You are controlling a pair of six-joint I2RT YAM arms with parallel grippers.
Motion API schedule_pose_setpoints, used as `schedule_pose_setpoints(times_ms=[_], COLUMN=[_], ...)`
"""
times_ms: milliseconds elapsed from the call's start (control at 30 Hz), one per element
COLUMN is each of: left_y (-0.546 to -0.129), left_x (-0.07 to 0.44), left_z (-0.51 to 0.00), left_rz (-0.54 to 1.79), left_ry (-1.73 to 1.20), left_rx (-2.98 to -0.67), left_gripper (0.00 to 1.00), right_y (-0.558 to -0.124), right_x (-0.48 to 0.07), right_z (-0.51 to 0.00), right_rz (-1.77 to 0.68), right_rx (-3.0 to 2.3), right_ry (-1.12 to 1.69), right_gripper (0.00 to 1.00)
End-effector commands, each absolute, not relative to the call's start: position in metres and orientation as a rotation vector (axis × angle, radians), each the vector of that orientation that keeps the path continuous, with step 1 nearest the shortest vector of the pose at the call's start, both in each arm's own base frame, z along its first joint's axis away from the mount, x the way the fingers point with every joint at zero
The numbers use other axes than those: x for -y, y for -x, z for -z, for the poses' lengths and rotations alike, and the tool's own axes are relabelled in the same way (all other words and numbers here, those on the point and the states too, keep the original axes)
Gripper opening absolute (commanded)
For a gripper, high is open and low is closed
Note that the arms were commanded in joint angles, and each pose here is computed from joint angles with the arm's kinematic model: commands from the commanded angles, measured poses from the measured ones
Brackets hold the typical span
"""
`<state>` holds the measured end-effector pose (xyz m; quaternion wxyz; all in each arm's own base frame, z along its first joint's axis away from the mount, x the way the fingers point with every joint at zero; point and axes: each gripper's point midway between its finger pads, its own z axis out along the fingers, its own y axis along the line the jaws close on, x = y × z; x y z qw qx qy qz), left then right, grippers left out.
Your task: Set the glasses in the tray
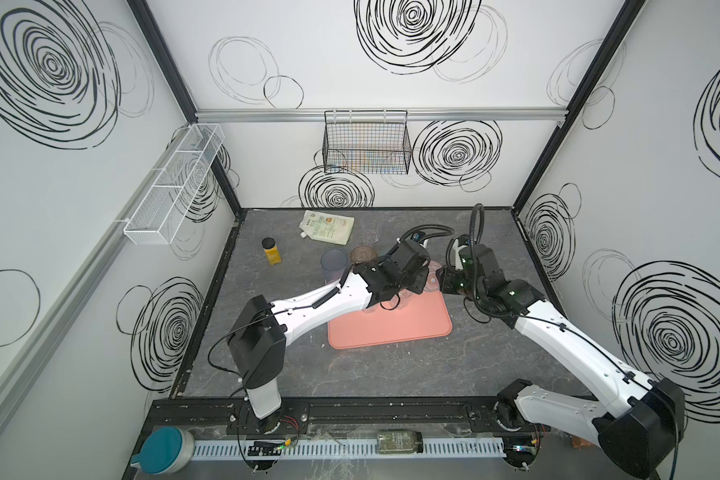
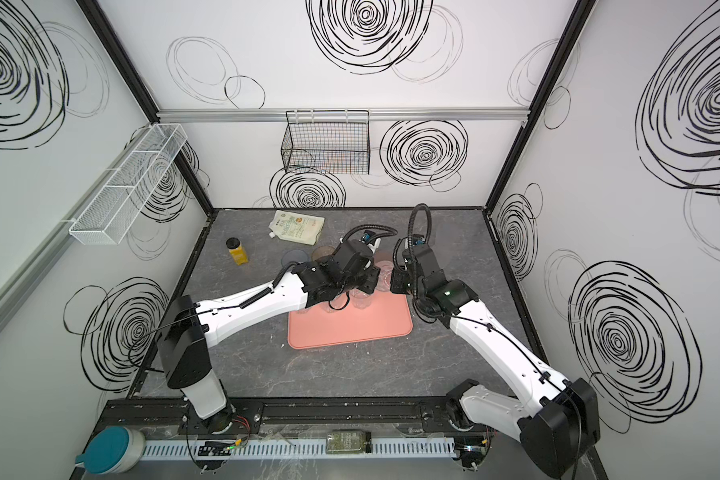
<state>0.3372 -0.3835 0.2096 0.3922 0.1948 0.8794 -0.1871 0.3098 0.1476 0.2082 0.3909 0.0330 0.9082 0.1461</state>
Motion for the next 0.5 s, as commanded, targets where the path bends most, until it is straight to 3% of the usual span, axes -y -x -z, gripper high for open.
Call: schedule_pose_setpoints(times_ms=[0,67,267,467], left_y=[-0.343,-0.341,-0.345,-0.349], left_x=[0.405,0.406,0.389,0.35], left_z=[-0.245,-0.246,-0.259,-0.289], left_rz=[0.627,0.657,0.671,0.69], left_ry=[-0.445,-0.42,-0.399,-0.339], left_rx=[-2.14,-2.147,-2.13,-2.074], left_gripper=[0.0,0.02,0.26,0.45], right_y=[-0.318,-0.318,-0.319,-0.323], right_x=[-0.133,-0.133,-0.135,-0.127], right_z=[-0.205,-0.204,-0.202,-0.195], right_rz=[-0.245,-0.243,-0.228,-0.214], right_rx=[-2.265,-2.264,-2.277,-2.321], right_ry=[-0.123,-0.114,-0.061,-0.039], right_gripper=[0.22,0.16,0.06,0.02])
